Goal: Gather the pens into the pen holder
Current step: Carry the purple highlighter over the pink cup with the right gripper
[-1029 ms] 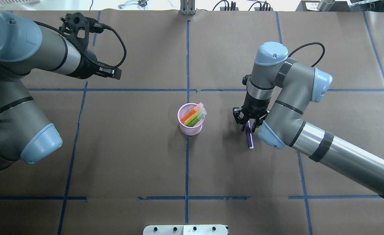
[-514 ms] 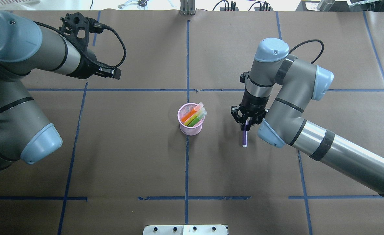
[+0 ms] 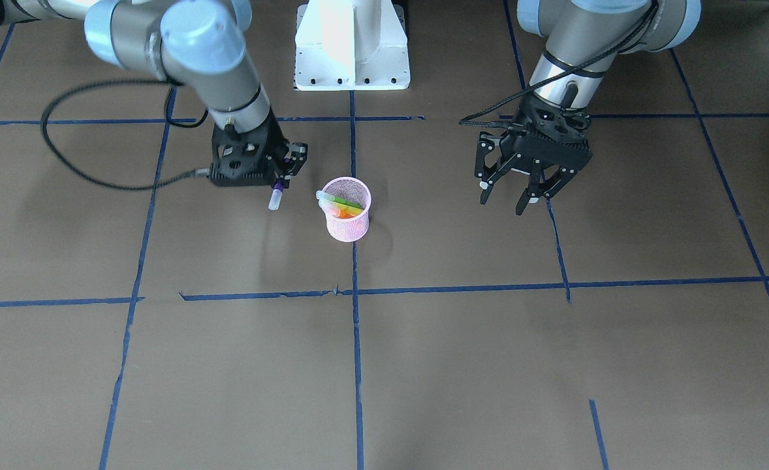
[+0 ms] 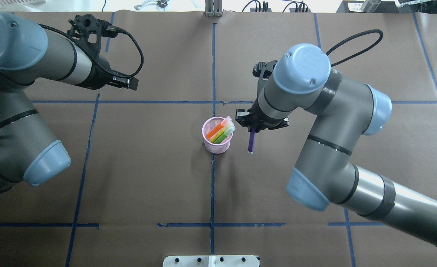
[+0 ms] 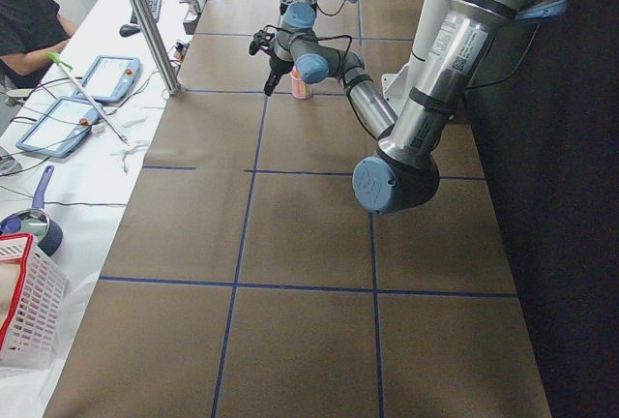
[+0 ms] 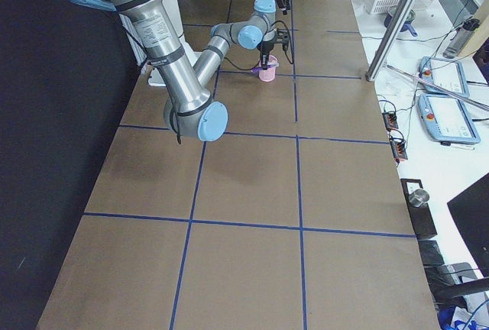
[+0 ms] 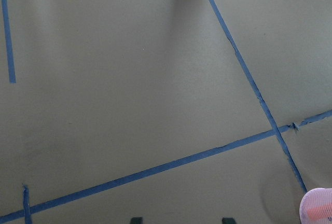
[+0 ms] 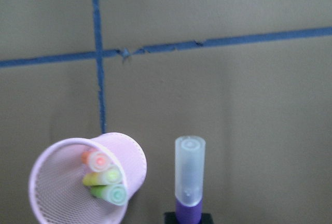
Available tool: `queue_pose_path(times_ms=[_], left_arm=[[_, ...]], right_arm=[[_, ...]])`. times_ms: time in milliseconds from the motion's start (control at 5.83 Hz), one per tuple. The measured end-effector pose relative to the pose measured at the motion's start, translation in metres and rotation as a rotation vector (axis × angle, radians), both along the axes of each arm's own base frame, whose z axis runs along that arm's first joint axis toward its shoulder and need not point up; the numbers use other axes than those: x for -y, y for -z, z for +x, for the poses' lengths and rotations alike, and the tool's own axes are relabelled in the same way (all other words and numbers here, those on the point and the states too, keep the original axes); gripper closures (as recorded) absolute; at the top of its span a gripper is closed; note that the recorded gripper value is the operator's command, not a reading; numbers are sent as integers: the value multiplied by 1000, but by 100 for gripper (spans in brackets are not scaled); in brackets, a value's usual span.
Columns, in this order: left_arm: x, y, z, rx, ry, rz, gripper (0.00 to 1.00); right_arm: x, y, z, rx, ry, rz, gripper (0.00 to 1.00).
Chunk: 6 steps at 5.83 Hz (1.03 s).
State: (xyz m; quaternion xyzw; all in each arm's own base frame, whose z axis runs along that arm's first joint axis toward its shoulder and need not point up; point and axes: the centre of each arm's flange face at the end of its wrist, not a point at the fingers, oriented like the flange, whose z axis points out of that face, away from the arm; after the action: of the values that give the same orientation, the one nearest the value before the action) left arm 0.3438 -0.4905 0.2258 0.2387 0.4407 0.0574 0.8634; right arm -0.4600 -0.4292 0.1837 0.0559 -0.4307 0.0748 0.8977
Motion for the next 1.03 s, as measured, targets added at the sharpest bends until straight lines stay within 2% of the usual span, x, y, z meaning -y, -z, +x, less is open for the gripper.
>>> queue_pose_path(times_ms=[171, 514, 686, 1029], left_arm=[[0, 0, 0, -1, 0, 0, 39], [0, -1, 0, 1, 0, 0, 38], [0, 0, -1, 0, 0, 1, 38], [1, -1, -2, 1, 2, -1, 37]], right_arm=[[-16, 23, -2, 5, -103, 90, 100], [-50, 39, -30, -47, -253, 280, 99], [-56, 40, -42, -70, -298, 354, 99], [-48, 38, -78, -115, -332, 458, 97]])
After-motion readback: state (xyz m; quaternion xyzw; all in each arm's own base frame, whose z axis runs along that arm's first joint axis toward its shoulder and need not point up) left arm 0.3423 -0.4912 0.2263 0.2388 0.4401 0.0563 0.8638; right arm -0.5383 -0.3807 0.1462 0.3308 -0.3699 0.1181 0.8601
